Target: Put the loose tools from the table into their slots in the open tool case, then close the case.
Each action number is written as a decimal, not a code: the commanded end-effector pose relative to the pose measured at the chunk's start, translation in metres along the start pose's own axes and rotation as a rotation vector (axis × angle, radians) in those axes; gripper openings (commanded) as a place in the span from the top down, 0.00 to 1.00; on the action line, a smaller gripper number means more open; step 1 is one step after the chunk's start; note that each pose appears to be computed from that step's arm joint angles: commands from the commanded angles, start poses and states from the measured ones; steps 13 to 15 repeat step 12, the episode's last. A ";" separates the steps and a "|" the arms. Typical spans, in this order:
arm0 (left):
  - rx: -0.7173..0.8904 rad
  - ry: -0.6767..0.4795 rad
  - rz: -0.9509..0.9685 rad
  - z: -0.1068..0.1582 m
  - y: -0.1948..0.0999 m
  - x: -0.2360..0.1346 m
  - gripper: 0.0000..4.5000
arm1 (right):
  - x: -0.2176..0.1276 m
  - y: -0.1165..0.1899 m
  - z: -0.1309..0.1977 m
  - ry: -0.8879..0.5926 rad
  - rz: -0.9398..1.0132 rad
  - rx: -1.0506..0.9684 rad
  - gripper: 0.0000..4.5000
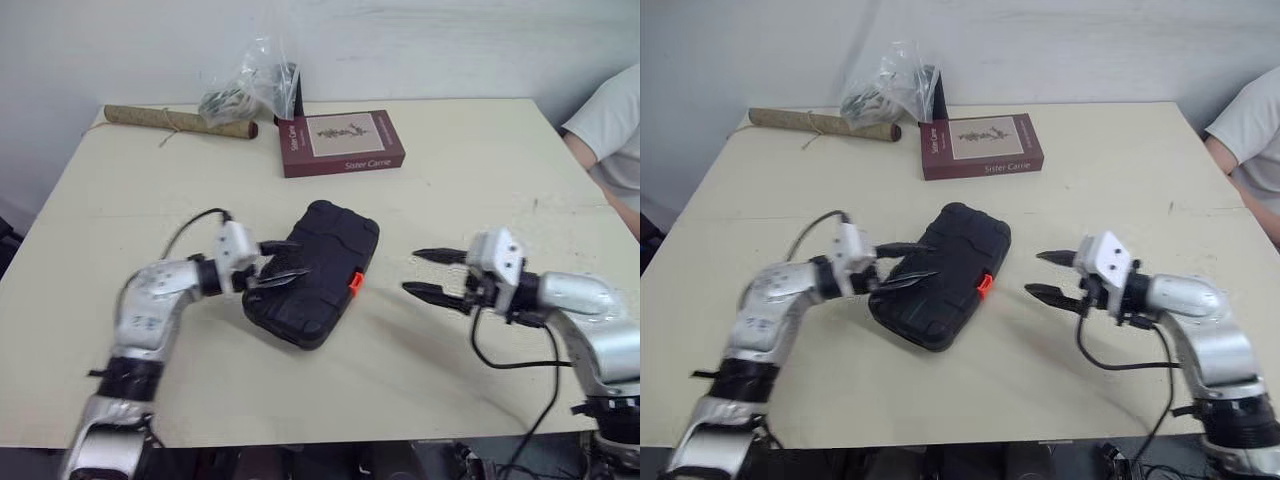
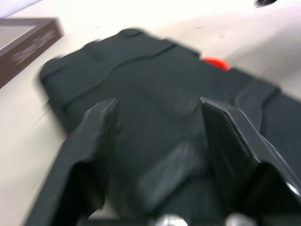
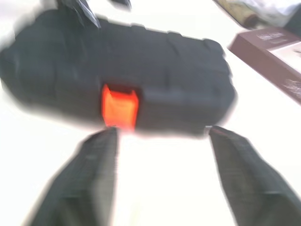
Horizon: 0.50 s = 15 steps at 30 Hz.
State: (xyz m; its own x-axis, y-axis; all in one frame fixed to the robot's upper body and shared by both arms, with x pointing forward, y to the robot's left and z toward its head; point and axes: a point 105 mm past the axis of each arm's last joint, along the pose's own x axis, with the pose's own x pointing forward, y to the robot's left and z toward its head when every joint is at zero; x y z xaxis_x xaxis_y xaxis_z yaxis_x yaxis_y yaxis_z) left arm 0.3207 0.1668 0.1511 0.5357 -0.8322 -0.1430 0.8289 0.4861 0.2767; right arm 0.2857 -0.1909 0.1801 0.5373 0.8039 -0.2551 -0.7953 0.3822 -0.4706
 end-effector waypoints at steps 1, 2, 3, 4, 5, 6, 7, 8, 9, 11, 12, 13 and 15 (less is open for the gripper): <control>-0.020 0.077 0.180 -0.010 0.019 -0.054 0.01 | -0.034 -0.018 -0.003 0.059 -0.024 -0.166 0.00; -0.008 0.132 0.243 -0.017 0.024 -0.075 0.01 | -0.046 -0.027 -0.007 0.088 -0.061 -0.181 0.00; 0.002 0.189 0.308 -0.023 0.028 -0.093 0.01 | -0.056 -0.037 -0.009 0.103 -0.107 -0.176 0.00; 0.005 0.222 0.356 -0.026 0.032 -0.109 0.01 | -0.064 -0.047 -0.009 0.110 -0.150 -0.166 0.00; 0.012 0.244 0.396 -0.027 0.034 -0.120 0.01 | -0.069 -0.053 -0.009 0.114 -0.177 -0.165 0.00; 0.019 0.255 0.437 -0.027 0.037 -0.130 0.01 | -0.072 -0.057 -0.009 0.113 -0.196 -0.168 0.00; 0.018 0.246 0.461 -0.025 0.039 -0.135 0.01 | -0.074 -0.059 -0.010 0.112 -0.202 -0.168 0.00; 0.019 0.237 0.481 -0.023 0.040 -0.138 0.01 | -0.074 -0.060 -0.012 0.113 -0.201 -0.168 0.00; 0.020 0.226 0.507 -0.021 0.042 -0.141 0.01 | -0.072 -0.060 -0.014 0.114 -0.198 -0.169 0.00; 0.025 0.212 0.531 -0.019 0.042 -0.143 0.01 | -0.067 -0.060 -0.017 0.101 -0.203 -0.164 0.00; 0.040 0.204 0.528 -0.017 0.041 -0.142 0.01 | -0.063 -0.060 -0.018 0.090 -0.208 -0.160 0.00; 0.040 0.204 0.528 -0.017 0.041 -0.142 0.01 | -0.063 -0.060 -0.018 0.090 -0.208 -0.160 0.00; 0.040 0.204 0.528 -0.017 0.041 -0.142 0.01 | -0.063 -0.060 -0.018 0.090 -0.208 -0.160 0.00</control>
